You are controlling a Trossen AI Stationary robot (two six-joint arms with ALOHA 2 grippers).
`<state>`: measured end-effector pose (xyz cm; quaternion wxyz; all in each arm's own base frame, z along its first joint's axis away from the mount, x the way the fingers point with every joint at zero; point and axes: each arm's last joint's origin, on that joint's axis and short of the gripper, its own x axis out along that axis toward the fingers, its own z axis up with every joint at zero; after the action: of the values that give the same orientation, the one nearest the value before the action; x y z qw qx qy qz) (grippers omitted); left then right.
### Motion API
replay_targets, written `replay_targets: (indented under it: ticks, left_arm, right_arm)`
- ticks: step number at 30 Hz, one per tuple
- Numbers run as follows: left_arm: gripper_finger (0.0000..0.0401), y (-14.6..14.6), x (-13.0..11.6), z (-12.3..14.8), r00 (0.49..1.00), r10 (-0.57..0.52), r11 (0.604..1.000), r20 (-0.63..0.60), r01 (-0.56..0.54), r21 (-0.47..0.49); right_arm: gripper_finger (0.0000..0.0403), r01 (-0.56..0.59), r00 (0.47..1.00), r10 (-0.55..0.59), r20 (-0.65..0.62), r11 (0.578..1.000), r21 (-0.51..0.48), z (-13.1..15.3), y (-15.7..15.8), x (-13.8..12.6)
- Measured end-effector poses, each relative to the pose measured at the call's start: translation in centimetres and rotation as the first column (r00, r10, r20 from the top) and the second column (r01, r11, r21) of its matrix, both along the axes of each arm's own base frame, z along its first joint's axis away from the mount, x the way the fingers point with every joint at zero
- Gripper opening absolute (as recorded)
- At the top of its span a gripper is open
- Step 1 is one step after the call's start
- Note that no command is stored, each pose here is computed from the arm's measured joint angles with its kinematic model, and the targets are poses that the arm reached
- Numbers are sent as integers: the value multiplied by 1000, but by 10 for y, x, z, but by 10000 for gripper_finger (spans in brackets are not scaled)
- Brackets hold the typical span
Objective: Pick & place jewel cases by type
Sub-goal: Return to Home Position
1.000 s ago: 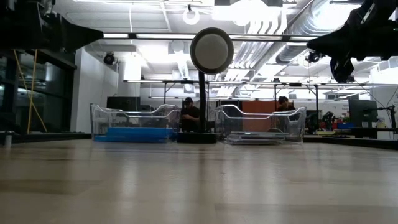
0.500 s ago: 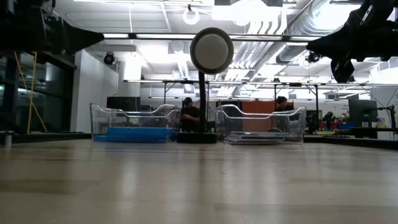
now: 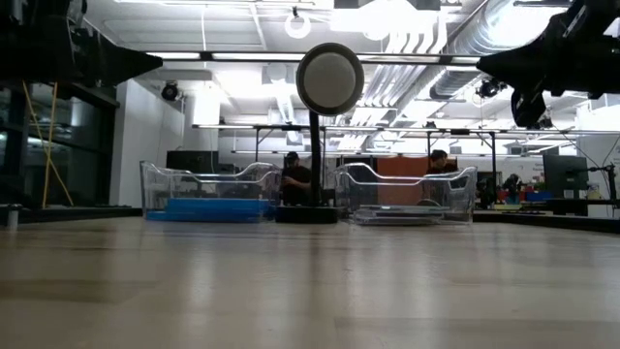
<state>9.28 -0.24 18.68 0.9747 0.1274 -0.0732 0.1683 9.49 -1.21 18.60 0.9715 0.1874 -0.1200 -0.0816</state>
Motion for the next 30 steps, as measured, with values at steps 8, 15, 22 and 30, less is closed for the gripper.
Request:
replay_targets:
  ticks: [8, 15, 22, 30]
  left_arm:
    - [0, 1, 1, -13, 989, 54, 998, -140, -50, 28]
    - [0, 1, 4, -15, 982, 56, 998, -181, -50, 37]
    - [1, 0, 6, -17, 975, 57, 998, -213, -49, 44]
    - [1, 0, 6, -17, 977, 50, 998, -206, -43, 40]
  right_arm:
    - [0, -89, 984, 95, -150, 995, 51, -15, 2, 2]
    - [0, -127, 974, 134, -183, 991, 49, -18, 3, 3]
    - [0, -124, 961, 126, -247, 992, 22, -23, 3, 6]
    - [0, -112, 943, 91, -321, 993, -48, -28, 2, 10]
